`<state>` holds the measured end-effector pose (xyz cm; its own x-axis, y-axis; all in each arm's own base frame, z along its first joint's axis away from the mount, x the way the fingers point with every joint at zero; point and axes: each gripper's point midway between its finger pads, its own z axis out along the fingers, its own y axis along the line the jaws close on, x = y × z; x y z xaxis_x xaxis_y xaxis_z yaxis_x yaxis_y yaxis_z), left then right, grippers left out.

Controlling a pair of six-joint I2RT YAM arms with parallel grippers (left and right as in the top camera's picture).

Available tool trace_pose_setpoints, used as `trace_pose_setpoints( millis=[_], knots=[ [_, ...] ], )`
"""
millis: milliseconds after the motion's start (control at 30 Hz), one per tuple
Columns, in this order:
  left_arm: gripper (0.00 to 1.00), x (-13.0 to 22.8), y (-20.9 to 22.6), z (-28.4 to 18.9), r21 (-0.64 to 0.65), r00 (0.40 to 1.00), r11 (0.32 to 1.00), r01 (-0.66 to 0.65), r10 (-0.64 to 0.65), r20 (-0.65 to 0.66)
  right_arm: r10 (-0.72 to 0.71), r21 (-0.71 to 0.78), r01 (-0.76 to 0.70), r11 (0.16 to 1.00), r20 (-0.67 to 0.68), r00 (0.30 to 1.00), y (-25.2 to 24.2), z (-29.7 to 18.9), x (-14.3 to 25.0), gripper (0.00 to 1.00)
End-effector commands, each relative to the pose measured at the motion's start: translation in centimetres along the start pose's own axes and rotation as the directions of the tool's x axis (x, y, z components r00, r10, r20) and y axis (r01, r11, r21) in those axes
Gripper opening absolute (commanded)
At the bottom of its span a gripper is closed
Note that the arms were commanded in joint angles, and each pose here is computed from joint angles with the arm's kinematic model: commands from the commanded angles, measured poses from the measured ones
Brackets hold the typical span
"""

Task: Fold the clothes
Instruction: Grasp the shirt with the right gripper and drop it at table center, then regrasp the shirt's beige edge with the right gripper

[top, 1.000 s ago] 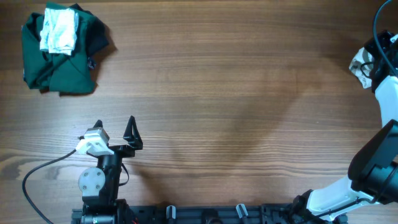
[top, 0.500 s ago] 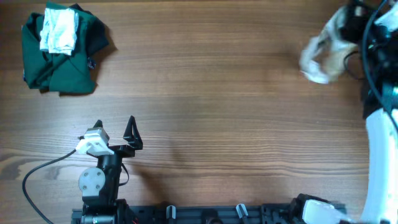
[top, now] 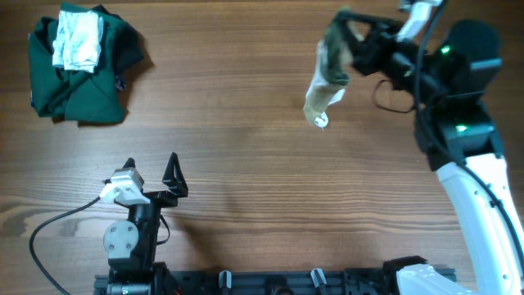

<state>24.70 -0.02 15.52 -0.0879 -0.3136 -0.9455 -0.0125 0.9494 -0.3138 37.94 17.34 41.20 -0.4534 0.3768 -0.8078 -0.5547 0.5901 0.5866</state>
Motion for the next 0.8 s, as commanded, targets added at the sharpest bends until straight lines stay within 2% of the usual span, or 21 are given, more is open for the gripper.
trace_pose_setpoints(
  millis=[0, 233, 333, 433, 533, 567, 600, 700, 767],
  knots=[
    [1.0, 0.2, 0.4, 0.0, -0.018, 1.0, 1.0, -0.004, 0.004, -0.002, 0.021, -0.142, -0.024, 0.99, -0.029, 0.999, 4.9, 1.3, 1.2, 0.04],
    [1.0, 0.2, 0.4, 0.0, -0.018, 1.0, 1.0, -0.005, 0.005, -0.003, 0.06, -0.307, -0.082, 0.948, -0.082, 0.995, 9.8, 3.7, 3.3, 0.04],
    [1.0, 0.2, 0.4, 0.0, -0.018, 1.0, 1.0, -0.005, 0.005, -0.002, 0.049, -0.276, -0.064, 0.959, -0.062, 0.997, 8.8, 4.0, 3.1, 0.04],
    [1.0, 0.2, 0.4, 0.0, -0.018, 1.0, 1.0, -0.005, 0.005, -0.002, 0.047, -0.069, -0.048, 0.996, -0.02, 0.999, 3.7, 4.2, 2.6, 0.04],
    [1.0, 0.2, 0.4, 0.0, -0.018, 1.0, 1.0, -0.005, 0.005, -0.002, 0.057, 0.177, -0.048, 0.983, -0.045, 0.997, -2.9, 3.7, 3.7, 0.06],
    [1.0, 0.2, 0.4, 0.0, -0.018, 1.0, 1.0, -0.005, 0.005, -0.002, 0.068, 0.304, -0.039, 0.952, -0.083, 0.994, -6.6, 3.3, 5.0, 0.14],
    [1.0, 0.2, 0.4, 0.0, -0.018, 1.0, 1.0, -0.004, 0.004, -0.002, 0.092, 0.422, -0.041, 0.906, -0.102, 0.99, -9.9, 2.9, 6.1, 0.15],
    [1.0, 0.2, 0.4, 0.0, -0.018, 1.0, 1.0, -0.004, 0.004, -0.002, 0.045, 0.619, 0.031, 0.785, -0.107, 0.993, -15.4, 1.3, 6.4, 0.17],
    [1.0, 0.2, 0.4, 0.0, -0.018, 1.0, 1.0, -0.005, 0.005, -0.002, 0.031, 0.718, 0.041, 0.695, -0.086, 0.996, -18.0, -0.2, 6.0, 0.33]
  ],
)
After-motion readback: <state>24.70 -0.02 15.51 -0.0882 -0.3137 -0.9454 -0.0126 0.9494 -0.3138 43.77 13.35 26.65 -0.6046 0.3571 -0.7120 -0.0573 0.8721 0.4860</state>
